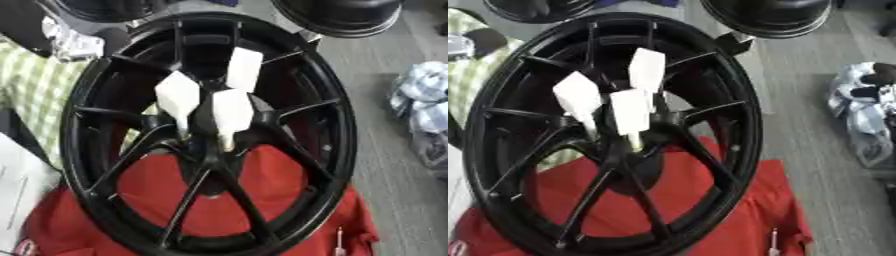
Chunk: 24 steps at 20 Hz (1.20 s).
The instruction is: Pull the pin out of the wheel hub.
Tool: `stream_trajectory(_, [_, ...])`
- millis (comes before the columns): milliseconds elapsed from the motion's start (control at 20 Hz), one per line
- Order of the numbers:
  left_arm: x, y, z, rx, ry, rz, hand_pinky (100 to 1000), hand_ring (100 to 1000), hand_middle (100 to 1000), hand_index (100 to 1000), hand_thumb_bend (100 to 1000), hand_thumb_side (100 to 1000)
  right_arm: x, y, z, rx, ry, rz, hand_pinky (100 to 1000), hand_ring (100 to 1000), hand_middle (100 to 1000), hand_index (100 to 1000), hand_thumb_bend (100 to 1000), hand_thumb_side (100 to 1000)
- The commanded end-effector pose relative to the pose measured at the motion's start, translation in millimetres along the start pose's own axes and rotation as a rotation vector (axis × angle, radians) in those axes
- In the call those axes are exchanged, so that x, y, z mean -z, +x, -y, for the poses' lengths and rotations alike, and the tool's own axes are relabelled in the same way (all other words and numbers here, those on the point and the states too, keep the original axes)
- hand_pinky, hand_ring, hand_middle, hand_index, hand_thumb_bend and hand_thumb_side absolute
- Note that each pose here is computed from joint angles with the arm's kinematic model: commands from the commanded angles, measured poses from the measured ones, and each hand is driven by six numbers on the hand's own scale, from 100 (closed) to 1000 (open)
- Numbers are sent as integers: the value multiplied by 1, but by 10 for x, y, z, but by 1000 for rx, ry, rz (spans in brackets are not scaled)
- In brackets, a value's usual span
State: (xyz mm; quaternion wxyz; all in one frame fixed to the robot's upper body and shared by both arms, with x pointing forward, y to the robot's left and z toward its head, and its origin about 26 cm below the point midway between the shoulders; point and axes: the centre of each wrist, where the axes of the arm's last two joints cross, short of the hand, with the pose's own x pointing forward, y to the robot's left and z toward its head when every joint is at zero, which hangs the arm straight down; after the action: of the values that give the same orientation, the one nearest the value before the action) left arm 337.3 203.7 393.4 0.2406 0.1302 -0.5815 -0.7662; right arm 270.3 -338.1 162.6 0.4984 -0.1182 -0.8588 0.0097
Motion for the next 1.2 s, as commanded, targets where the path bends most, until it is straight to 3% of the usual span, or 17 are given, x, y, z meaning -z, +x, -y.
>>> stream_trajectory(50, [93, -8, -17, 51, -40, -19, 776, 809, 793, 867, 171, 431, 37, 89, 23, -22, 18, 30, 936, 653, 643, 755, 100, 527])
stream_trajectory(200, [190, -52, 21, 61, -65, -15, 779, 814, 801, 872, 180, 457, 36, 87, 19, -22, 18, 29, 936, 653, 642, 755, 100, 528])
stream_trajectory(350, [270, -94, 64, 55, -87, -12, 792, 828, 825, 899, 243, 506, 32, 83, 17, -21, 17, 27, 937, 653, 642, 755, 100, 528])
stream_trajectory(750, [442, -199, 129, 98, -121, -33, 832, 862, 844, 906, 430, 468, 23, 73, 1, -17, 24, 22, 936, 651, 640, 753, 100, 529])
stream_trajectory(1000, [506, -237, 166, 123, -141, -11, 829, 856, 810, 894, 461, 526, 20, 68, -9, -16, 22, 19, 936, 651, 640, 753, 100, 530])
stream_trajectory(1200, [550, -271, 186, 125, -149, -6, 814, 840, 770, 886, 431, 522, 20, 66, -20, -12, 20, 17, 937, 651, 640, 753, 100, 531])
